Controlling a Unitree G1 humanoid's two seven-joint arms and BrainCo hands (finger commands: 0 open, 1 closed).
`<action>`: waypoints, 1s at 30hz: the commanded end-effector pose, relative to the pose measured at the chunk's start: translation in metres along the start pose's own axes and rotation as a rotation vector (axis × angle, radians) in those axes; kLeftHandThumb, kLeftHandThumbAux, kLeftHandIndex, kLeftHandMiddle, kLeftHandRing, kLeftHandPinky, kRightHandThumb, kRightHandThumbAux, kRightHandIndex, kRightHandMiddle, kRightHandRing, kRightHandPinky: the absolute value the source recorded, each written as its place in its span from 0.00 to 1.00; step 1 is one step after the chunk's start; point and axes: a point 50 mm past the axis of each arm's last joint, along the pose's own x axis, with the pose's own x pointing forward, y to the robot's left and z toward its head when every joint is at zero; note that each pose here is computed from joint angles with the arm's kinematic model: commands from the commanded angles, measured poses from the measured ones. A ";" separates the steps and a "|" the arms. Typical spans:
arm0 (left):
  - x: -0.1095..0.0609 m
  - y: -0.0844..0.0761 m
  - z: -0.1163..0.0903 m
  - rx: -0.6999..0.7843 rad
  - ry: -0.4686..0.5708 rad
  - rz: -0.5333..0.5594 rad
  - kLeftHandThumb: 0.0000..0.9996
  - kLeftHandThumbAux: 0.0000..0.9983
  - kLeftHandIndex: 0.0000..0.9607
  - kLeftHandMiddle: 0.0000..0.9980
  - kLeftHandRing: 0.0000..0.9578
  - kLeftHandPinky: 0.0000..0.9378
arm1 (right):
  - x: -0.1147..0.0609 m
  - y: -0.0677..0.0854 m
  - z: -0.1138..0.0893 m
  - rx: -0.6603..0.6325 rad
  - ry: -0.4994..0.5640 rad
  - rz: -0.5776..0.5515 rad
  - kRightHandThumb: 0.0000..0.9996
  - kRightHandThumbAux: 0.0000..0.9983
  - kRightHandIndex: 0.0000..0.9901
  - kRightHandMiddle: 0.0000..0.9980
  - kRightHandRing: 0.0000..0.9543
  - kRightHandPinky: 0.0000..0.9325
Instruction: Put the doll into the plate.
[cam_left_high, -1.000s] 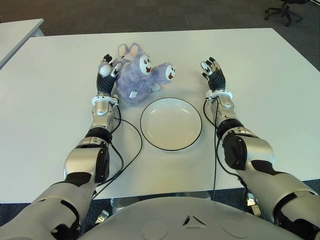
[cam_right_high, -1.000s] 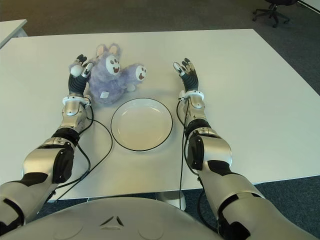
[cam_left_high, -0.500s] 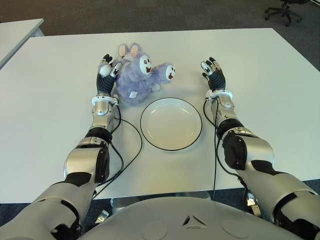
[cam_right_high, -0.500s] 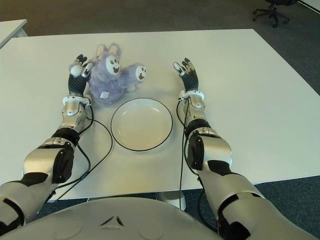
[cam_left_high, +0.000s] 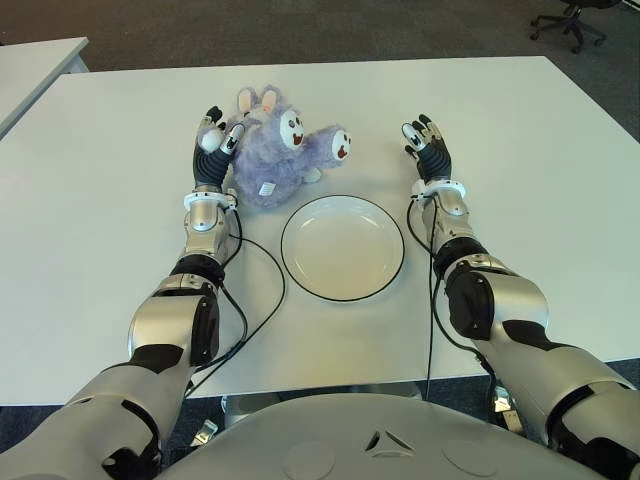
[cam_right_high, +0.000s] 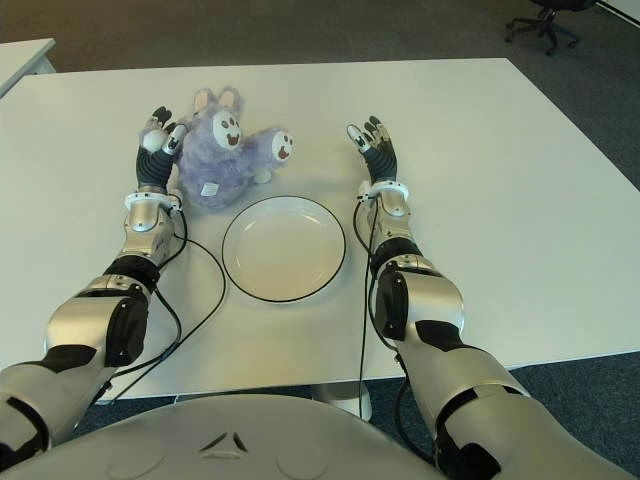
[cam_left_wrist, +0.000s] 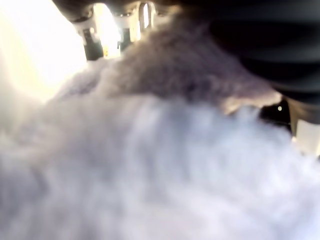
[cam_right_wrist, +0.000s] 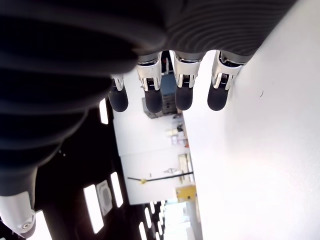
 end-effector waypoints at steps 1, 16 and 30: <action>-0.032 0.004 -0.036 0.030 0.129 0.003 0.00 0.48 0.00 0.07 0.08 0.08 | -0.018 -0.007 -0.039 0.020 0.158 -0.031 0.07 0.59 0.02 0.06 0.05 0.06; -0.032 0.006 -0.034 0.043 0.106 -0.005 0.00 0.50 0.00 0.06 0.07 0.08 | -0.018 -0.008 -0.039 0.020 0.160 -0.031 0.07 0.59 0.02 0.06 0.05 0.06; -0.031 0.010 -0.033 0.060 0.102 0.010 0.00 0.50 0.00 0.05 0.06 0.07 | -0.018 -0.006 -0.039 0.020 0.159 -0.029 0.06 0.59 0.02 0.06 0.05 0.05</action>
